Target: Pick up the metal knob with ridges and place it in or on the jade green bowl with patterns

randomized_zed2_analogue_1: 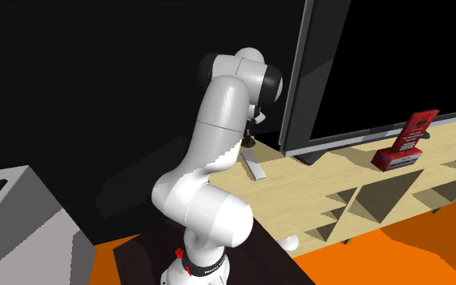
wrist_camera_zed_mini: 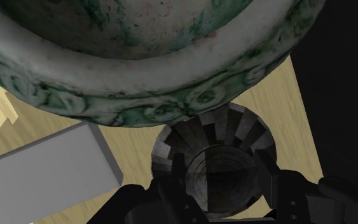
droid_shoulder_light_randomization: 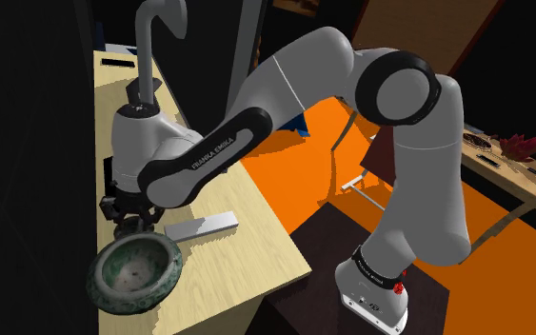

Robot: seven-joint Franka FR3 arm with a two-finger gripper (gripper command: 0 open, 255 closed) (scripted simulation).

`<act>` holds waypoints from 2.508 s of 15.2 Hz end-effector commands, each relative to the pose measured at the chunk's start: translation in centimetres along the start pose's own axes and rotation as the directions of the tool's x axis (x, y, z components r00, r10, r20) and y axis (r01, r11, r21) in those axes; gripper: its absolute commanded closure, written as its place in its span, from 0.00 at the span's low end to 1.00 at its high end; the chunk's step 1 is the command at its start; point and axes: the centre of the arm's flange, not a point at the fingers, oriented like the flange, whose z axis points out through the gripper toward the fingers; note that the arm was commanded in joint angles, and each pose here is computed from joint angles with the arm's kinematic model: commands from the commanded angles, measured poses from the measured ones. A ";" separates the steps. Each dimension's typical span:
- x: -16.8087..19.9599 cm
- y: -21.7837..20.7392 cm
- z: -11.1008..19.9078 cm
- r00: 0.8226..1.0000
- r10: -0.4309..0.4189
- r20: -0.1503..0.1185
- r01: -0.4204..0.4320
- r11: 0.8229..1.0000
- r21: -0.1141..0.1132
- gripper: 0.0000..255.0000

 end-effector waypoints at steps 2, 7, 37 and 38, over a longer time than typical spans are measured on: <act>-0.1 -0.1 -1.6 1.000 0.000 0.000 0.000 1.000 -0.001 1.00; -0.1 -0.4 -4.2 1.000 0.000 0.000 0.000 1.000 -0.001 1.00; -10.1 1.3 -17.1 1.000 0.000 0.000 0.000 1.000 -0.001 1.00; -11.4 1.6 -17.3 1.000 0.000 0.000 0.000 1.000 -0.001 1.00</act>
